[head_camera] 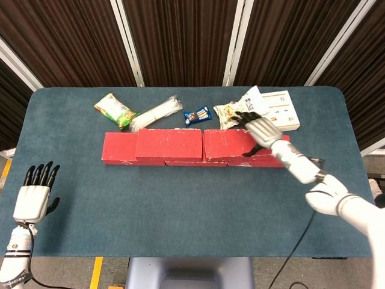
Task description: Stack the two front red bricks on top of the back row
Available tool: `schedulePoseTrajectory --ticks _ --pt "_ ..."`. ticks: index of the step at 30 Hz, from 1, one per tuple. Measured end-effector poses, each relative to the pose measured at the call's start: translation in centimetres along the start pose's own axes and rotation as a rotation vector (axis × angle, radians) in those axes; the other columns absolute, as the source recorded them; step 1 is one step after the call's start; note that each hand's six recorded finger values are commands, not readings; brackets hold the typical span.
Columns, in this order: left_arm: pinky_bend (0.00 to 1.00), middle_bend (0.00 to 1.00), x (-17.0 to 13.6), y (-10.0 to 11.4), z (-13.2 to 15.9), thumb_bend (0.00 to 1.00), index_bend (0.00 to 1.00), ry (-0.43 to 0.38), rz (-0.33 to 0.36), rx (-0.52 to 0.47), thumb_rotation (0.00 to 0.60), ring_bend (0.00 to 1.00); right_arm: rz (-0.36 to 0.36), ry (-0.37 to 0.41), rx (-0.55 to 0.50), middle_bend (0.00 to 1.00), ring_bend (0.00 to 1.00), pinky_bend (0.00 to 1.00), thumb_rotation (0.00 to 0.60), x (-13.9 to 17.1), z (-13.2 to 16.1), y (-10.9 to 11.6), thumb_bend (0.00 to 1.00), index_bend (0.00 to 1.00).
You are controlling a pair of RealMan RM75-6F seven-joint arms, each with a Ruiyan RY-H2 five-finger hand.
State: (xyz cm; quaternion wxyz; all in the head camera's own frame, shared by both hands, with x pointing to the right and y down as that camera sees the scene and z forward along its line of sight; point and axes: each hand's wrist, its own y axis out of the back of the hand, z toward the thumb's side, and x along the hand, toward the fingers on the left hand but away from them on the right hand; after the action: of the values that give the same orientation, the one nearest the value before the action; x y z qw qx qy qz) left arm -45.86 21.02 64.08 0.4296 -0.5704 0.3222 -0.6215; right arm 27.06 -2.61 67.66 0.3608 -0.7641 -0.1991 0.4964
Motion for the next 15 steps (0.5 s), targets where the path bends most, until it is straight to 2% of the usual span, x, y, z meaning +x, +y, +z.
schedulePoseTrajectory --ticks 4,8,12,15 --pt "0.06 0.00 -0.1 0.1 0.1 0.30 0.00 -0.005 0.002 -0.003 0.600 0.00 -0.032 -0.071 -0.005 0.01 0.00 0.18 0.556 2.8 -3.6 0.6 0.01 0.05" --pt "0.06 0.00 -0.2 0.2 0.2 0.30 0.00 -0.006 0.002 -0.004 0.600 0.00 -0.029 -0.146 -0.003 0.01 0.00 0.17 0.553 4.7 -6.7 0.1 0.18 0.27" --pt "0.05 0.00 -0.2 0.1 0.3 0.29 0.00 -0.007 0.001 -0.003 0.600 0.00 -0.026 -0.201 0.021 0.01 0.00 0.17 0.554 5.6 -9.1 -0.4 0.19 0.43" --pt "0.05 0.00 -0.2 0.1 0.3 0.30 0.00 -0.007 -0.002 -0.002 0.600 0.00 -0.016 -0.228 0.033 0.01 0.00 0.16 0.597 5.7 -10.2 -1.3 0.19 0.52"
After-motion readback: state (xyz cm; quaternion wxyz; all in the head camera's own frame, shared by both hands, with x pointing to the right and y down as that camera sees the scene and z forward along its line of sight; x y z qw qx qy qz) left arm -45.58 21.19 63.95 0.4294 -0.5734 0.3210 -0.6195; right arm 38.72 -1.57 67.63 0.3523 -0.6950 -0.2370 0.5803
